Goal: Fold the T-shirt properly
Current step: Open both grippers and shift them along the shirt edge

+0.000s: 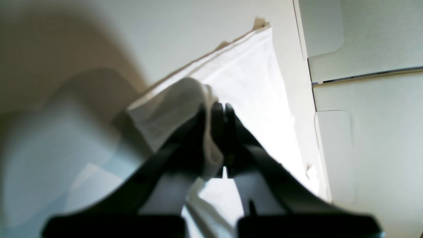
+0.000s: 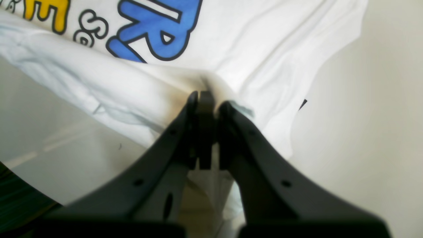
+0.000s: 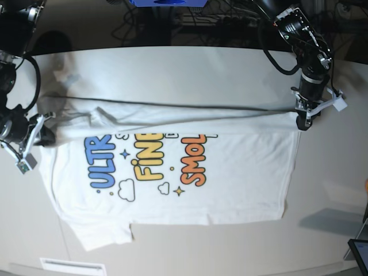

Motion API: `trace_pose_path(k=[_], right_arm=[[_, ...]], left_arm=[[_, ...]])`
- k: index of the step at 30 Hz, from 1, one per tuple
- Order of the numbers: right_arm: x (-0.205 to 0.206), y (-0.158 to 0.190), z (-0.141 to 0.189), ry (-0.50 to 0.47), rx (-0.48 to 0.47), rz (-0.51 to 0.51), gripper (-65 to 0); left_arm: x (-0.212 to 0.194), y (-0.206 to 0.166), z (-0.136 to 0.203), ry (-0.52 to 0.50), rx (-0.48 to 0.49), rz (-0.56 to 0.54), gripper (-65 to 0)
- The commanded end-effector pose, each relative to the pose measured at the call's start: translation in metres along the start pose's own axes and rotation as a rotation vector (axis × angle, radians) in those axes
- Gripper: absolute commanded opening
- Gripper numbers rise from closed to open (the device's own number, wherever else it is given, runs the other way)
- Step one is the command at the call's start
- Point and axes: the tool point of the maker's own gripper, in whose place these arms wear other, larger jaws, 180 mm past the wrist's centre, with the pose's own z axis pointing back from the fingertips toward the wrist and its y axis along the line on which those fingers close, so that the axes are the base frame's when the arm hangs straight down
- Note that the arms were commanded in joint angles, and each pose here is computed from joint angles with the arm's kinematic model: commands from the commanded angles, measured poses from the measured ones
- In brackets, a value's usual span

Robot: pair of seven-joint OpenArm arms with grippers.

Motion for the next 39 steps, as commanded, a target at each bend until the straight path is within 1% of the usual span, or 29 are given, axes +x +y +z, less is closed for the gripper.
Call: trace_pose_path(k=[1,7,9,10,13,20,24,27,29,31,33,35,37,38,39], right_arm=[[0.018,-0.008,0.009,-0.046,-0.025,0.026,-64.7],[0.018,-0.014,0.003,-0.038,-0.016,-0.006,-64.7],[0.019,-0.012,-0.001,-0.028,-0.004,0.003,-64.7],[0.019,-0.008,-0.006,-0.015,0.011,0.015,-64.7],[0.022,0.002,-0.016,-0.02,0.044,0.034,-64.7],[0.019,0.009,-0.03,-0.001,0.085,0.023,-64.7],[0.03,0.007,-0.03,-0.043,0.084,0.024,-64.7],[0.032,0.006,-0.029,-0.05,0.081,0.023,-64.1],[0.037,0.005,-0.028,-0.061,0.079,0.024,-64.0],[0.035,0.003,-0.03,-0.057,0.081,0.014,-63.7],[0.041,0.0,-0.03,-0.075,0.079,0.006,-60.9],[0.042,-0.005,-0.029,-0.097,0.074,-0.019,-56.1],[0.045,-0.009,-0.029,-0.12,0.07,-0.037,-48.8],[0.046,-0.009,-0.029,-0.129,0.071,-0.039,-45.4],[0.048,-0.01,-0.028,-0.138,0.07,-0.04,-41.2]], left_arm=[[0.009,-0.01,-0.002,-0.025,-0.033,-0.012,-65.0],[-0.002,-0.001,-0.016,0.008,-0.015,0.038,-65.0],[-0.005,0.004,-0.018,0.017,-0.003,0.05,-65.0],[-0.006,0.002,-0.021,0.018,-0.006,0.056,-65.0],[-0.005,-0.002,-0.026,0.018,-0.016,0.065,-65.0],[0.005,-0.018,-0.034,0.004,-0.051,0.056,-65.0],[0.008,-0.025,-0.038,-0.005,-0.067,0.062,-65.0],[0.008,-0.017,-0.042,0.003,-0.047,0.076,-65.0],[0.01,-0.017,-0.048,0.009,-0.047,0.074,-65.0],[0.007,-0.012,-0.051,0.017,-0.034,0.095,-65.0],[0.012,-0.011,-0.054,0.014,-0.032,0.088,-64.8],[0.017,-0.016,-0.058,0.012,-0.042,0.085,-64.7],[0.019,-0.02,-0.062,0.007,-0.05,0.095,-64.5],[0.025,-0.023,-0.064,-0.001,-0.057,0.089,-63.7],[0.031,-0.031,-0.066,-0.008,-0.071,0.078,-61.3]])
